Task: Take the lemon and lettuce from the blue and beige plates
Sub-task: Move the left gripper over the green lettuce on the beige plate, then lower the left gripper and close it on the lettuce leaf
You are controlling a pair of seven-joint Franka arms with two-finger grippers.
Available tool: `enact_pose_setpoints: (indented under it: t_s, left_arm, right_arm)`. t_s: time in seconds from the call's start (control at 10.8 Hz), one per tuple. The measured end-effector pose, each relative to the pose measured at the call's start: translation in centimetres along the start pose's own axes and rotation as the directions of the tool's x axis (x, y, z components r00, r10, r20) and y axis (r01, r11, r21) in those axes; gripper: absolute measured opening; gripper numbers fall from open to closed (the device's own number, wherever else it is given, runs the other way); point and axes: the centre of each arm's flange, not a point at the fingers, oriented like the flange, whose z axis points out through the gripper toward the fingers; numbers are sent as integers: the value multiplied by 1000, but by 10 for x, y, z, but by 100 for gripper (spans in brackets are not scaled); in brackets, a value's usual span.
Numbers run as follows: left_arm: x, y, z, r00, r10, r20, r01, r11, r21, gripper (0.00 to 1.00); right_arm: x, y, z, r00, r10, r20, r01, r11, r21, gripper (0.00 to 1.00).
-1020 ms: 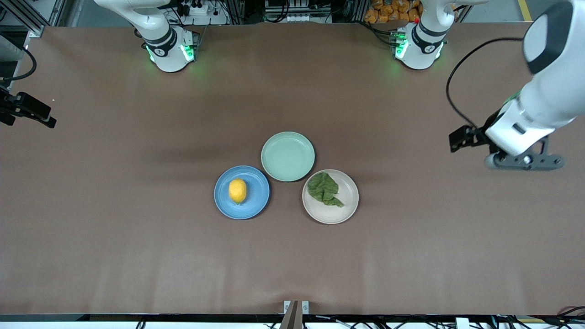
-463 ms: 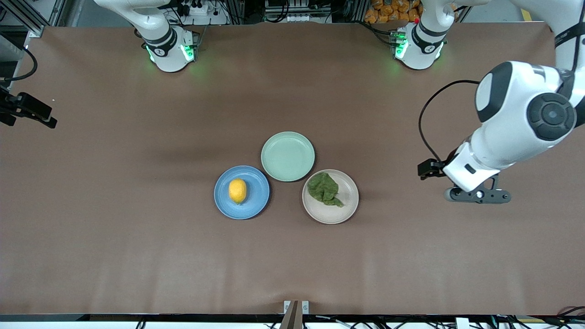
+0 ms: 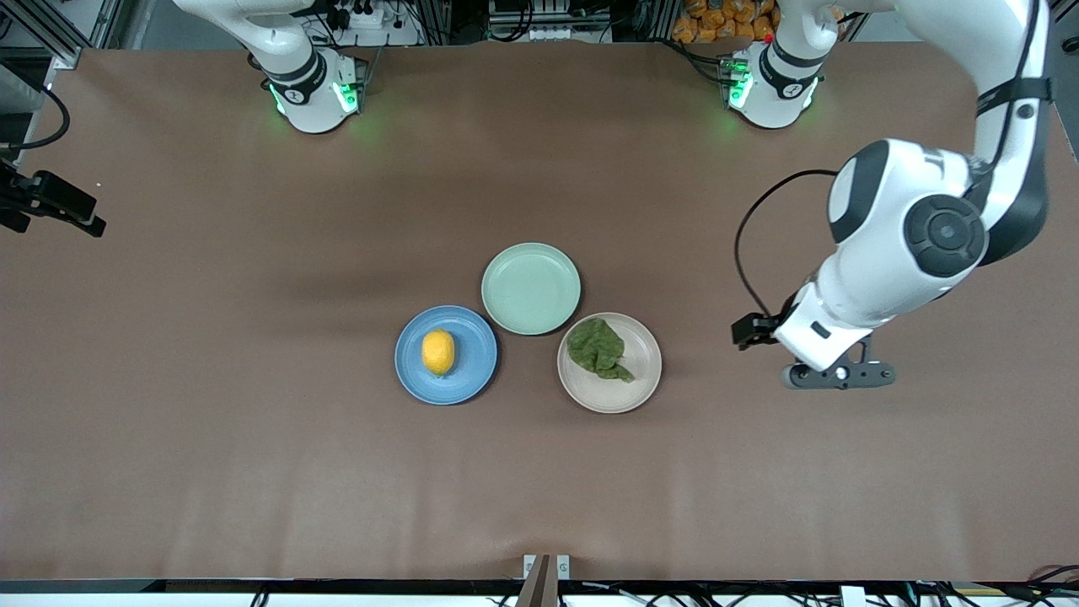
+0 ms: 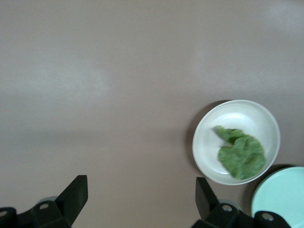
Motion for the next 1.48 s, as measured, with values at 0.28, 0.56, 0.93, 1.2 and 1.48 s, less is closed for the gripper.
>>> enact_pose_setpoints:
  t_s: [0.28,0.56,0.93,1.2,1.48]
  left_arm:
    - [-3,27,22,999,-42,11,42,999,-22,100]
    - [-13,64,50,998,-60,22,60,998,-27,100]
    - [-13,100,110,997,-75,-8,75,996,-55,100]
    - [-22,127,148,998,-57,-21,55,996,-69,100]
    - [-31,149,182,999,-30,-43,26,996,-87,100]
  right_arm:
    - [0,0,0,1000,0,0,0,1000,0,100]
    - [0,0,0,1000,-1,0,1,1000,0,100]
    - [0,0,0,1000,-1,1,1,1000,0,100]
    - [0,0,1,1000,0,3,0,1000,0,100]
    - [0,0,2,1000,1,7,-1,1000,0,100]
